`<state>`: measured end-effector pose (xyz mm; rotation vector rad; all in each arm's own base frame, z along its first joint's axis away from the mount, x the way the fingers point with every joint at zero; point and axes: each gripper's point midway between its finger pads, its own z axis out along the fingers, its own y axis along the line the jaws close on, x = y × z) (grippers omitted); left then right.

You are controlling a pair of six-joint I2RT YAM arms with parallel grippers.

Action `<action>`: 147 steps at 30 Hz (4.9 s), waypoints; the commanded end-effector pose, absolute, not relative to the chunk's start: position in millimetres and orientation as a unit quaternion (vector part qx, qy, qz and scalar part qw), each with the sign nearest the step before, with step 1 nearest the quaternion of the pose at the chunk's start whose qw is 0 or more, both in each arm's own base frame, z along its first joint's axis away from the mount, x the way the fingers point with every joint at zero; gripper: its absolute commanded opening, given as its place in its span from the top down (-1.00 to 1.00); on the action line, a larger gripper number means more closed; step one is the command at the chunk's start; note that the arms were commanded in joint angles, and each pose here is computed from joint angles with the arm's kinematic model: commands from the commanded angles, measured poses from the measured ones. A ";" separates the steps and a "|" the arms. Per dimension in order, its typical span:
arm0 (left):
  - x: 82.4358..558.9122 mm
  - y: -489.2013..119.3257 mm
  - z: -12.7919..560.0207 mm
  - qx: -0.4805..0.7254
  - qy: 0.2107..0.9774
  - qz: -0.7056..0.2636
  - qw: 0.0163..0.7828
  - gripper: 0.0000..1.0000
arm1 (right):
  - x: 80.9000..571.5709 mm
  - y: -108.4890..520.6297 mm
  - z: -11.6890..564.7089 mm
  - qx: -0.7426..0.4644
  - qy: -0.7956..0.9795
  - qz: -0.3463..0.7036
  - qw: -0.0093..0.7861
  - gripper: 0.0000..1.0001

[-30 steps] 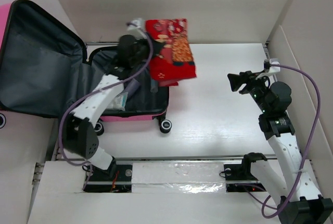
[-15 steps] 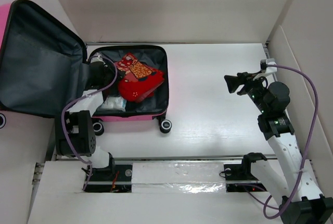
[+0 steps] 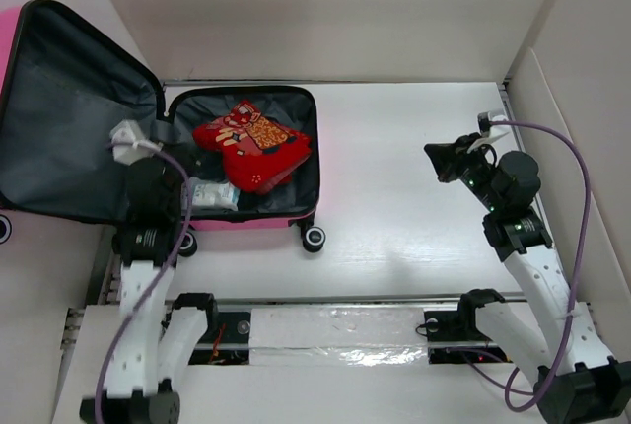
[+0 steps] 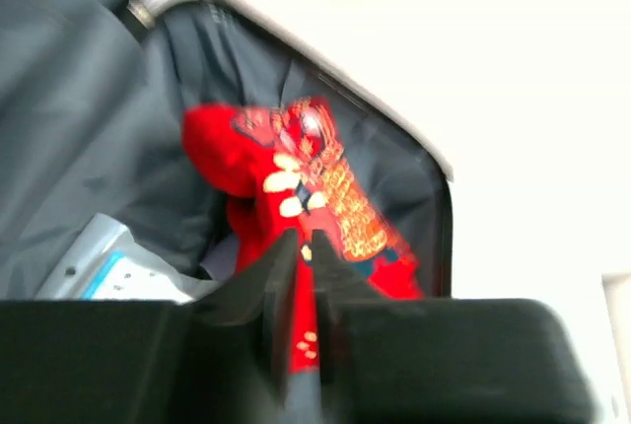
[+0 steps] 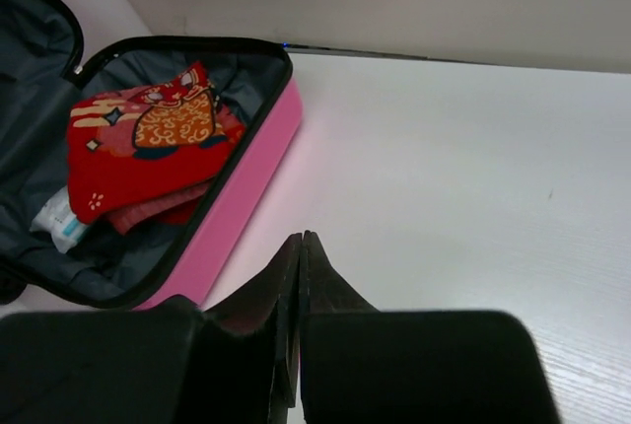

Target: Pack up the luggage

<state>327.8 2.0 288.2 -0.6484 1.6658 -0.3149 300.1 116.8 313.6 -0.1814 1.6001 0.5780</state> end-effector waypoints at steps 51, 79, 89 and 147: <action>256.6 104.6 293.8 -0.330 0.723 0.162 0.585 1.00 | 308.0 152.9 288.8 -0.147 0.734 0.279 0.601 -0.50; 207.6 -137.0 316.0 0.202 0.729 -0.319 0.571 -0.05 | 332.1 144.7 261.7 -0.107 0.773 0.226 0.583 -0.54; 235.8 -101.1 377.6 0.045 0.694 -0.277 0.663 -0.01 | 339.4 144.9 253.3 -0.092 0.777 0.220 0.583 0.84; 256.2 -131.0 80.2 -0.251 0.819 -0.331 0.396 0.20 | 542.2 298.9 188.2 -0.212 0.831 0.251 0.449 0.20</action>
